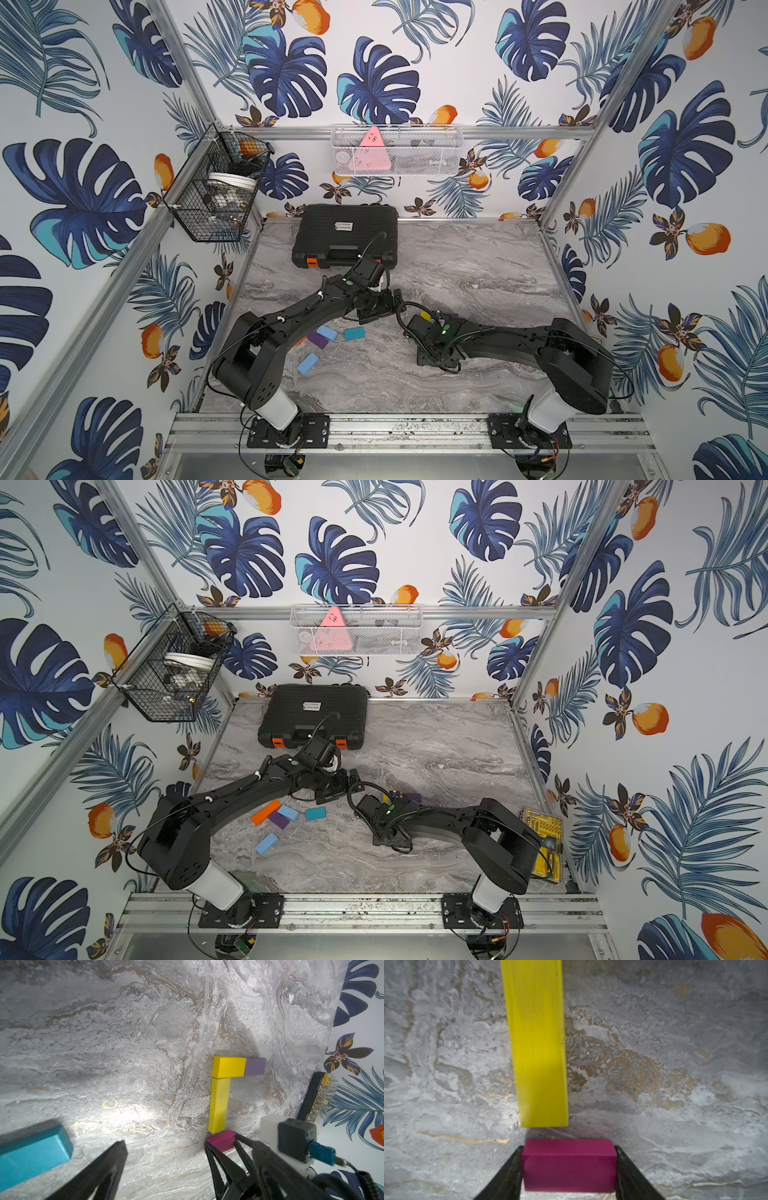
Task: Assemble the letter c with building blocks
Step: Assemble the building block at the center of the board.
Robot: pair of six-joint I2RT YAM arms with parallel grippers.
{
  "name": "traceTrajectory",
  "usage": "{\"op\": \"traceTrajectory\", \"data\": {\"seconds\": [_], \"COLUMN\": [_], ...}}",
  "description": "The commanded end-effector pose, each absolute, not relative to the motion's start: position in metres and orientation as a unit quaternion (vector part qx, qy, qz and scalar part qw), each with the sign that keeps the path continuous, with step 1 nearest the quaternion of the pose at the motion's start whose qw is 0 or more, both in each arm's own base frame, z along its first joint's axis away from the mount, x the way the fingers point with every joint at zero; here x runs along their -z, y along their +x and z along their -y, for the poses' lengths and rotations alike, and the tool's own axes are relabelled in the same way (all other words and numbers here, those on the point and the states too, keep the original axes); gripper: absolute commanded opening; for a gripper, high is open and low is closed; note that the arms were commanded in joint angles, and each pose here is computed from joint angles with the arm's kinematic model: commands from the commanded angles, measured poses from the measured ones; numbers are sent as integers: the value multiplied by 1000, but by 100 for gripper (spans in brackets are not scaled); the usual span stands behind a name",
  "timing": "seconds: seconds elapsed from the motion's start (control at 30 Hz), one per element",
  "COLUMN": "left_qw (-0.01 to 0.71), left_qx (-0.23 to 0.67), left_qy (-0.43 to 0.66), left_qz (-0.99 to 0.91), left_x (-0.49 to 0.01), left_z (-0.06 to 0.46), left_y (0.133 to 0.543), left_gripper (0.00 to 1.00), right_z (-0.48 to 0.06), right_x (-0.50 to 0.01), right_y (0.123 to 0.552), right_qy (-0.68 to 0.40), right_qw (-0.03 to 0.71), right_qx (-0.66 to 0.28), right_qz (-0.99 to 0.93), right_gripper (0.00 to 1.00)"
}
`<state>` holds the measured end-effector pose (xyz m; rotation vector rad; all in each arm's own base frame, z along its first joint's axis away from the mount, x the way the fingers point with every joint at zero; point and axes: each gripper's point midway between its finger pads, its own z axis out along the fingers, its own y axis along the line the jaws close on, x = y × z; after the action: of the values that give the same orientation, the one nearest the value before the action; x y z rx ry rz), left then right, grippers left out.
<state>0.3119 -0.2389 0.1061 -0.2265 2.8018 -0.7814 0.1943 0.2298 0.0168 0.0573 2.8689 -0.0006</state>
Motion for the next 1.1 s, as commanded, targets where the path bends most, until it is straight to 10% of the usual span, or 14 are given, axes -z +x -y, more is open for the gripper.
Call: {"op": "traceTrajectory", "data": {"seconds": [0.0,1.07], "left_qw": [117,115], "left_qx": [270,271], "left_qy": [-76,-75], "left_qz": [-953,-953], "left_x": [-109,-105], "left_z": [240,241], "left_y": [315,316], "left_gripper": [99,99], "right_z": [-223,-216], "right_x": [-13,-12], "right_y": [195,202], "right_qy": [28,41], "right_qw": [138,148], "right_qx": [18,33], "right_qz": [-990,-988], "right_gripper": [61,70]}}
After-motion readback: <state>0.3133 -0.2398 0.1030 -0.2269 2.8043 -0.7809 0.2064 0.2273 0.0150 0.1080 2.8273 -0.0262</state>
